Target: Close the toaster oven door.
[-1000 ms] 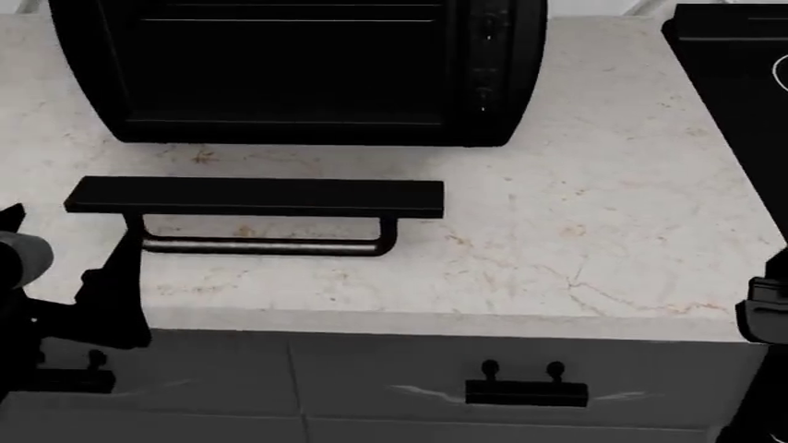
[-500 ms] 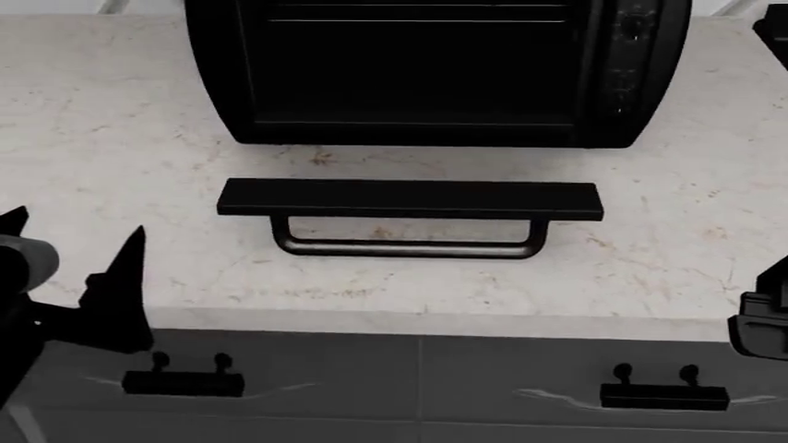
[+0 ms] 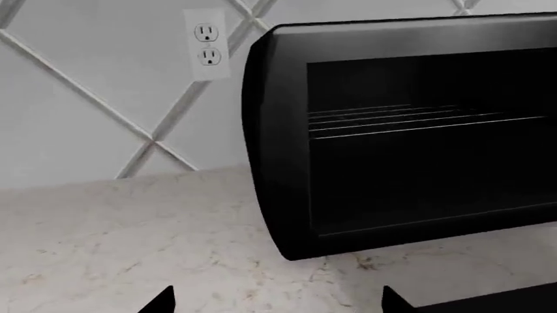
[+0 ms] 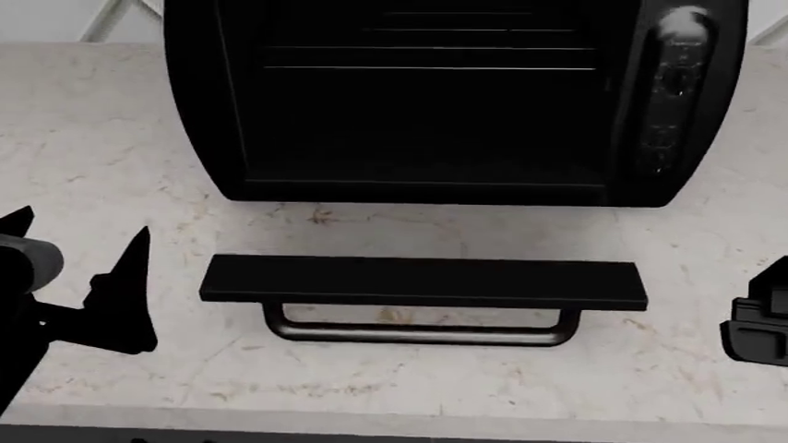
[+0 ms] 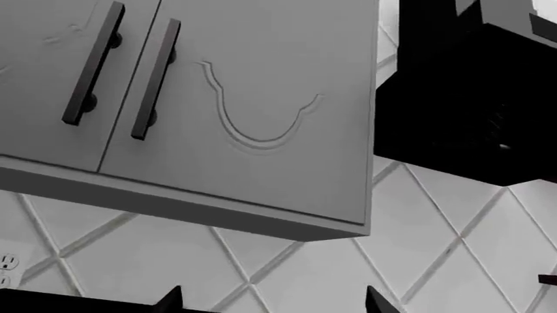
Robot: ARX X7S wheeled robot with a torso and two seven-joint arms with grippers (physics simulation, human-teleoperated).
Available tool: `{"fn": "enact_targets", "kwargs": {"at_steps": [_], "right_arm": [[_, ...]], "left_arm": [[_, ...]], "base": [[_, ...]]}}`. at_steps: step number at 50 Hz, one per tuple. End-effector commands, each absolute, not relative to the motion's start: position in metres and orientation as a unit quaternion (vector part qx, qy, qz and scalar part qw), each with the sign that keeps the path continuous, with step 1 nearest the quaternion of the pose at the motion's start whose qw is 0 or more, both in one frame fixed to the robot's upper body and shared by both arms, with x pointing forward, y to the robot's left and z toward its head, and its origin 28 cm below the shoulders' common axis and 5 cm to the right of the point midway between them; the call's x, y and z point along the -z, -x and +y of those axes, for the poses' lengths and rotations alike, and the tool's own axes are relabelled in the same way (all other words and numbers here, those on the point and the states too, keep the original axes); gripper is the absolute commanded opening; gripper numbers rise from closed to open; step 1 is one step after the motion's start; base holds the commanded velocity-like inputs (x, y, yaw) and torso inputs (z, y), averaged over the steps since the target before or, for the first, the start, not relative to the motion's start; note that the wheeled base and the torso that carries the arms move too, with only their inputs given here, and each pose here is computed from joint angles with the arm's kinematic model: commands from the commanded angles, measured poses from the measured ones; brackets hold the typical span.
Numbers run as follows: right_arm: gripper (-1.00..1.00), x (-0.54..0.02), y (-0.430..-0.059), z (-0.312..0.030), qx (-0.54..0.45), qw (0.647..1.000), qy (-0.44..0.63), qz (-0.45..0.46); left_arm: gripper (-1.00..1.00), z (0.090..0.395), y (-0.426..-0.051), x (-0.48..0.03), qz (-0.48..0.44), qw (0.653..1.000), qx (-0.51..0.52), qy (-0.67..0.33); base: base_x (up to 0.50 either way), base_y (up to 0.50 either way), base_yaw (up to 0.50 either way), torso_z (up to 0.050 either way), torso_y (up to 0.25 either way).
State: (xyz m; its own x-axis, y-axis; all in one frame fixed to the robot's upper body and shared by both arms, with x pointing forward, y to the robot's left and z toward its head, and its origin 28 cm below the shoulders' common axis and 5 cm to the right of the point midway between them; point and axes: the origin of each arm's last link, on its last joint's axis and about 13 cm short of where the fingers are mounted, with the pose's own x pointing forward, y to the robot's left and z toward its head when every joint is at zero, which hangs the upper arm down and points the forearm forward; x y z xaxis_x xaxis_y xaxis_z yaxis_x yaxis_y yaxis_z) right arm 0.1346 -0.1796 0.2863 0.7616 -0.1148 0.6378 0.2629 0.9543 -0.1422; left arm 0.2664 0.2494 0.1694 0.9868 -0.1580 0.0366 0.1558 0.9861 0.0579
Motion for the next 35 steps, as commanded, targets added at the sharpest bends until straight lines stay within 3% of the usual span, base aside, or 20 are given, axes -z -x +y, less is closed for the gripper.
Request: {"fn": "enact_targets", "kwargs": {"at_steps": [1,16,24,35], "right_arm": [[1.00,-0.287,-0.133,-0.180,0.099,0.932,0.114,-0.330],[1.00,-0.285,-0.132,-0.182,0.104,0.932,0.101,-0.332],[1.00,-0.285,-0.131,-0.182,0.105,0.931,0.095,-0.336],[1.00,-0.287,-0.130,-0.181,0.098,0.932,0.096,-0.335]], "left_arm": [[1.00,0.249,-0.266,-0.170,-0.021,0.996,0.080,-0.027],[1.00,0.246,-0.267,-0.169,-0.020,0.996,0.085,-0.030],[1.00,0.249,-0.264,-0.169,-0.025,0.995,0.090,-0.039],[1.00,0.289,-0.255,-0.198,-0.101,0.958,0.150,-0.223]], "base": [[0.41,0.11,0.00,0.000,0.000],[0.41,0.08,0.00,0.000,0.001],[0.00,0.00,0.00,0.000,0.000],[0.00,0.00,0.00,0.000,0.000]]}}
